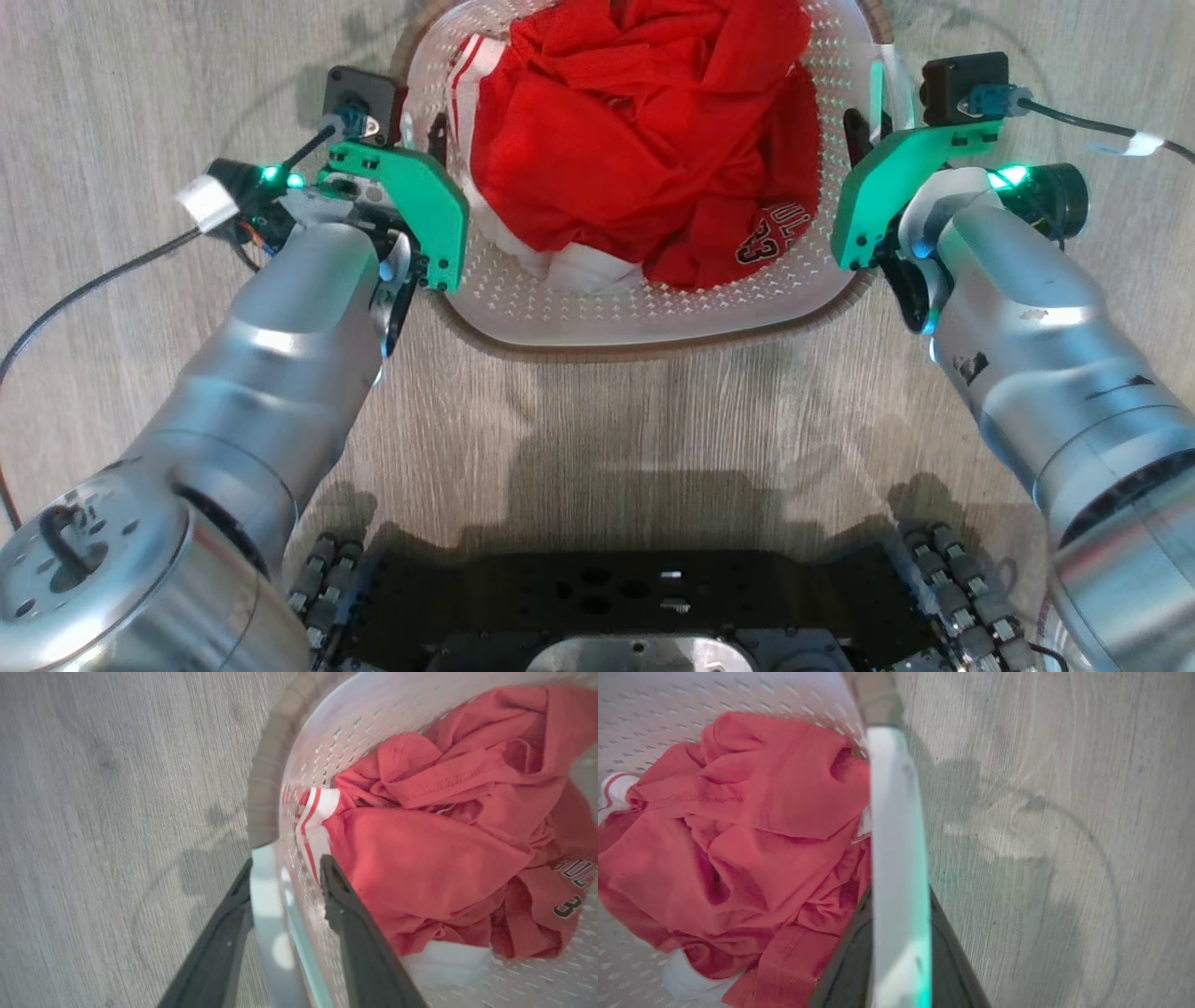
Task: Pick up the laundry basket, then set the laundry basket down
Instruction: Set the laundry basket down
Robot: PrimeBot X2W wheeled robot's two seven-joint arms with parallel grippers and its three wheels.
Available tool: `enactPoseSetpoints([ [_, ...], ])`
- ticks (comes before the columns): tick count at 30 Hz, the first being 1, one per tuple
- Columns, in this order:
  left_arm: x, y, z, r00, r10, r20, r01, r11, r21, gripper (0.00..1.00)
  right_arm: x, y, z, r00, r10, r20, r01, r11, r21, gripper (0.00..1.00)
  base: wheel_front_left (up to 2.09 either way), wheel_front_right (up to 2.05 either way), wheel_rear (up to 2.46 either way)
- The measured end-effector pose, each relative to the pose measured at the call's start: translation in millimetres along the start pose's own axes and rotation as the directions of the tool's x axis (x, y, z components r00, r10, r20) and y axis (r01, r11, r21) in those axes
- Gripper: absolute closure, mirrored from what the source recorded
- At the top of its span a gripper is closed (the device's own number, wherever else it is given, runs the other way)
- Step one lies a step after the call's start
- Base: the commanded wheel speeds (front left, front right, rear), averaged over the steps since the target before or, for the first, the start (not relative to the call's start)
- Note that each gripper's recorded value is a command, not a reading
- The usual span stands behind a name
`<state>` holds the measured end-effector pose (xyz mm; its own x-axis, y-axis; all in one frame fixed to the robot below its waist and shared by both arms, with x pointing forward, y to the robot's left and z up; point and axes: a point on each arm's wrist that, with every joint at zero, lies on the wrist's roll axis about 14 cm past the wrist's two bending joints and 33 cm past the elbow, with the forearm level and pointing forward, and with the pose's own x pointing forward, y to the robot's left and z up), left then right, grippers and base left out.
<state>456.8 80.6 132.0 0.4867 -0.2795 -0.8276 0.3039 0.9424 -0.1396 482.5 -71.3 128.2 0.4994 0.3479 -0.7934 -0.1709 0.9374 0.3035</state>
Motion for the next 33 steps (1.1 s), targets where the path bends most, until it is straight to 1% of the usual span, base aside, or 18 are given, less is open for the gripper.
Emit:
enactPoseSetpoints([
  [1,0,1,1,1.000,0.005,0.002,-0.005,1.000,-0.002,0.15,0,0,0,1.000,0.001,0.000,-0.001,1.000,-0.006,0.27,0.00,0.00,0.00],
  [2,0,1,1,1.000,0.009,0.002,-0.009,1.000,0.000,0.00,0,0,1,1.000,0.001,0.001,-0.001,1.000,-0.007,0.00,0.00,0.00,0.00],
  [10,-6,3,12,0.999,0.023,0.025,-0.023,1.000,0.007,0.00,-7,1,12,1.000,-0.003,0.025,0.004,1.000,-0.012,0.00,0.00,0.00,0.00],
  [15,-12,4,25,0.998,0.031,0.059,-0.031,1.000,-0.003,0.00,-14,1,25,0.998,-0.009,0.066,0.010,1.000,-0.020,0.00,0.00,0.00,0.00],
  [19,-18,5,40,0.994,0.045,0.095,-0.044,0.999,-0.013,0.00,-22,2,42,0.993,-0.012,0.115,0.015,0.999,-0.033,0.00,0.00,0.00,0.00],
  [26,-39,6,76,0.975,0.065,0.210,-0.053,0.997,-0.062,0.00,-41,6,75,0.980,-0.015,0.200,0.025,0.999,-0.047,0.00,0.00,0.00,0.00],
  [31,-62,4,96,0.949,0.076,0.306,-0.049,0.994,-0.095,0.00,-60,16,111,0.954,0.000,0.299,0.017,0.998,-0.054,0.00,0.00,0.00,0.00],
  [33,-67,4,101,0.941,0.079,0.328,-0.049,0.994,-0.100,0.00,-65,18,116,0.948,0.002,0.317,0.015,0.999,-0.052,0.00,0.00,0.00,0.00],
])
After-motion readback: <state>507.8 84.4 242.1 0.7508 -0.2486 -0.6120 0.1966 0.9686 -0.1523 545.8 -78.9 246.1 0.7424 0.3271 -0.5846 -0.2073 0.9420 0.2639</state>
